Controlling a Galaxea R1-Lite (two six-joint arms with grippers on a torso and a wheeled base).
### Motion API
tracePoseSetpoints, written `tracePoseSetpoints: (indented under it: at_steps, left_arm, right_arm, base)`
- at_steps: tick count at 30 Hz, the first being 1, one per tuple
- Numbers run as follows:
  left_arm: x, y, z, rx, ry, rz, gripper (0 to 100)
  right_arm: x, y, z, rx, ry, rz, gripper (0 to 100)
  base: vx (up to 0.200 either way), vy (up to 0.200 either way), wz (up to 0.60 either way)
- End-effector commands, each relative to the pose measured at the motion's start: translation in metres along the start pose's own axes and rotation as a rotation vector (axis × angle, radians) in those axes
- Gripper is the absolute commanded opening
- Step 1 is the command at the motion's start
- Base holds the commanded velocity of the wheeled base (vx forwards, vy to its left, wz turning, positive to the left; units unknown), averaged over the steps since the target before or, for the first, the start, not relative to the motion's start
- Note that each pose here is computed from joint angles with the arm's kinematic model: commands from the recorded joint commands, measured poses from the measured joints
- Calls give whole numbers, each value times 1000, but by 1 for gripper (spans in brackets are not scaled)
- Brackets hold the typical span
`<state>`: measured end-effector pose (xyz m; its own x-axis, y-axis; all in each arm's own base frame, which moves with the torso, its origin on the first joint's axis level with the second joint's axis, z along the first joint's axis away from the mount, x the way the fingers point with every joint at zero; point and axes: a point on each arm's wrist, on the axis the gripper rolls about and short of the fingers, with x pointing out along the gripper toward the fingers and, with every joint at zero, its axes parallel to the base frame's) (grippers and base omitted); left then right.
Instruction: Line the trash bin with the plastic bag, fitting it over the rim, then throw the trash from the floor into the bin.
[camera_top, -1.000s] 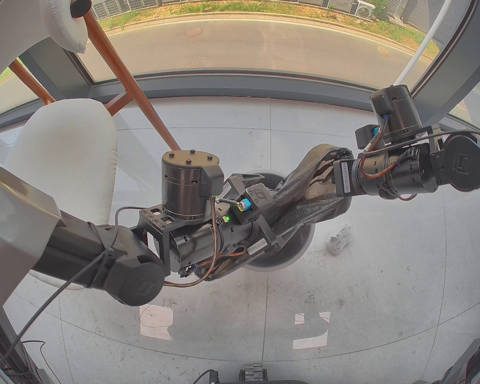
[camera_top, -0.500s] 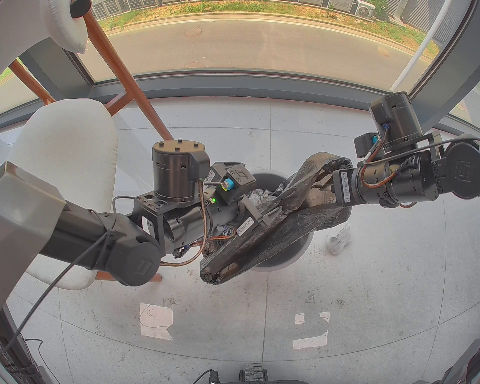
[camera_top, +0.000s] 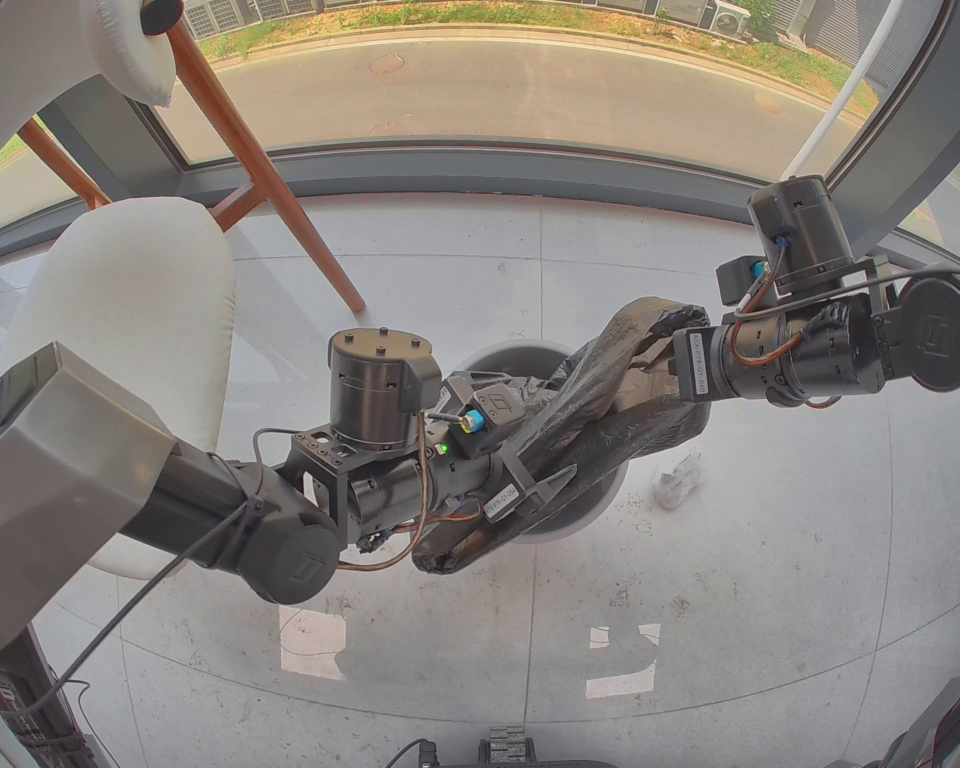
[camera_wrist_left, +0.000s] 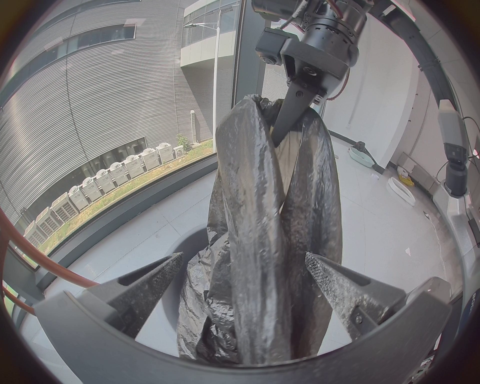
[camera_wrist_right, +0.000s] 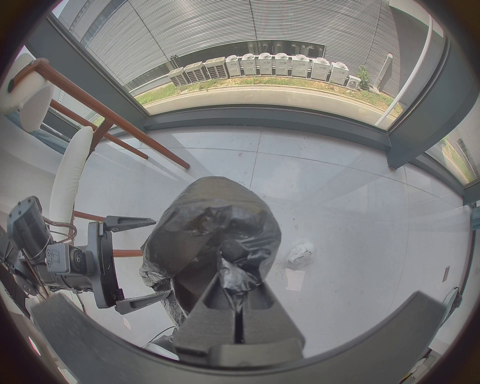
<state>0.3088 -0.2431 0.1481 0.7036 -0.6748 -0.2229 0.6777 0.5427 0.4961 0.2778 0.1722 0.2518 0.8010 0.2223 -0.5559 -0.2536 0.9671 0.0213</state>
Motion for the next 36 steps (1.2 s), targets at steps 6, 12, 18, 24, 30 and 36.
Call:
tracePoseSetpoints:
  at_steps: [6, 12, 18, 24, 30, 36]
  left_arm:
    - [6, 14, -9, -7, 15, 36, 100]
    - [16, 11, -17, -8, 28, 28, 100]
    - [27, 15, -11, -1, -8, 33, 100]
    - [27, 18, -12, -1, -9, 38, 0]
    - [27, 20, -9, -7, -18, 40, 0]
    - [30, 44, 1, -7, -55, 103, 0]
  right_arm:
    - [-9, -1, 4, 6, -22, 22, 0]
    - [-14, 0, 4, 4, -27, 29, 0]
    - [-13, -1, -3, -3, -7, 27, 0]
    - [-14, -2, -1, 2, -14, 25, 0]
    - [-10, -3, -4, 0, 2, 19, 0]
    - [2, -5, -3, 9, -6, 32, 0]
  base:
    - [0, 0, 0]
    - [0, 0, 0]
    - [0, 0, 0]
    - [0, 0, 0]
    - [0, 0, 0]
    - [0, 0, 0]
